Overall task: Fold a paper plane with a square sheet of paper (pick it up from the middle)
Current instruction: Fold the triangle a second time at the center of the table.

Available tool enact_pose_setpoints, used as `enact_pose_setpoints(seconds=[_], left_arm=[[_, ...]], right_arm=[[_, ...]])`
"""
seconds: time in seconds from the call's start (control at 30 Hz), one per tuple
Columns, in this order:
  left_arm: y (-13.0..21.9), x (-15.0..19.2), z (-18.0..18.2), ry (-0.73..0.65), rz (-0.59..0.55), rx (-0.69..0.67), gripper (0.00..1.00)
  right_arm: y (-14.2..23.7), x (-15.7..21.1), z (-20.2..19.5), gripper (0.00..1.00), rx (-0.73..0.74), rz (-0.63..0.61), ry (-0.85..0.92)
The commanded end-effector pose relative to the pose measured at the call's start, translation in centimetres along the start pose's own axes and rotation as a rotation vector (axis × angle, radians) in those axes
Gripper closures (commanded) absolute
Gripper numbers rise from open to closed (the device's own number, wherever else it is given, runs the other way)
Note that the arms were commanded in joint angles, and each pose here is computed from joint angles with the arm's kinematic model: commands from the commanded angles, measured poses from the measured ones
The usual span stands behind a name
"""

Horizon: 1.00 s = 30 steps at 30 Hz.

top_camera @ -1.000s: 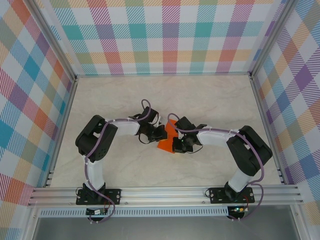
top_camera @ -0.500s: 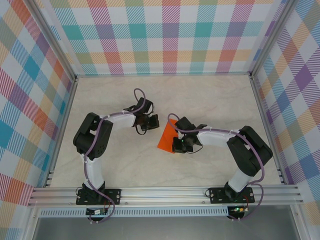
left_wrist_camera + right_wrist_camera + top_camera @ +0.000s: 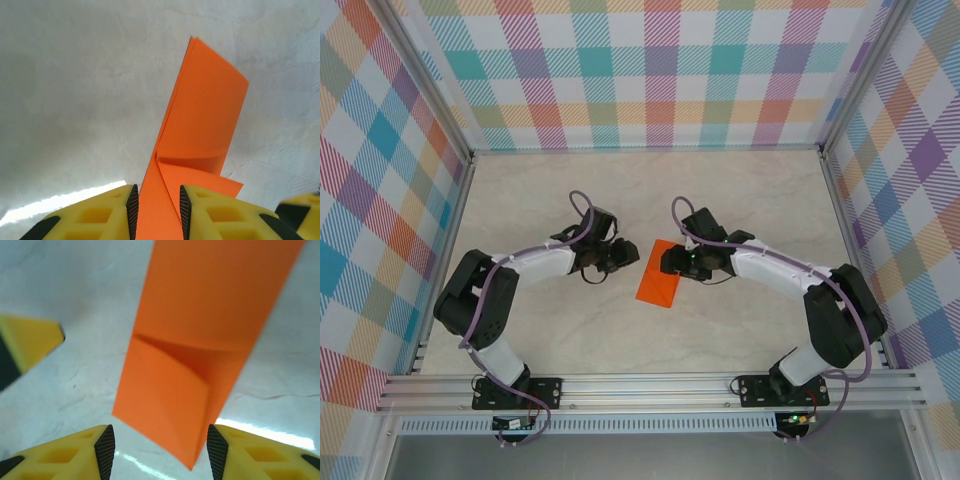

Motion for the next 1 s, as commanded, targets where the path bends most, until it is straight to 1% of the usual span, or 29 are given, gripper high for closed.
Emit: enact_pose_setpoints(seconds=[0.0, 0.13, 0.23, 0.33, 0.4, 0.53, 0.6, 0.73, 0.97], left_arm=[[-0.2, 1.0, -2.1, 0.043, 0.004, 0.064, 0.69], [-1.3, 2.2, -3.1, 0.037, 0.034, 0.076, 0.70], [-2.1, 2.7, -3.3, 0.045, 0.050, 0.082, 0.74], [-2.8, 3.0, -3.4, 0.054, 0.070, 0.088, 0.78], [-3.1, 3.1, -3.4, 0.057, 0.080, 0.085, 0.79], [-3.4, 3.3, -3.3, 0.061, 0.095, 0.080, 0.79], [-3.6, 3.4, -3.3, 0.063, 0.101, 0.078, 0.79], [-3.8, 3.6, -3.2, 0.064, 0.114, 0.078, 0.80], [-4.3, 3.9, -3.1, 0.074, 0.135, 0.078, 0.80]], right_arm=[[-0.8, -0.3, -0.9, 0.45, 0.012, 0.034, 0.011], [-2.2, -0.6, -1.3, 0.47, 0.022, 0.078, 0.014], [-3.2, -0.6, -1.4, 0.51, 0.016, 0.105, 0.011], [-3.8, -0.7, -1.2, 0.57, -0.003, 0.123, 0.013], [-4.1, -0.7, -1.2, 0.62, -0.008, 0.130, 0.011], [-4.8, -0.6, -2.0, 0.74, 0.025, 0.139, -0.004], [-5.2, -0.7, -2.5, 0.78, 0.050, 0.141, -0.013], [-5.5, -0.7, -3.1, 0.82, 0.079, 0.143, -0.023], [-5.6, -1.0, -3.9, 0.85, 0.127, 0.128, -0.031]])
Point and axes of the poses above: each hand's point on the last joint's axis, 136 mm out from that joint toward the fingers, its own y axis back along the fingers, its own z axis along the line the jaws close on, x = y × z, the point moved 1 cm from there along y, back along the fingers, and after that the axes turned 14 degrees about -y, right-handed, at the moved point
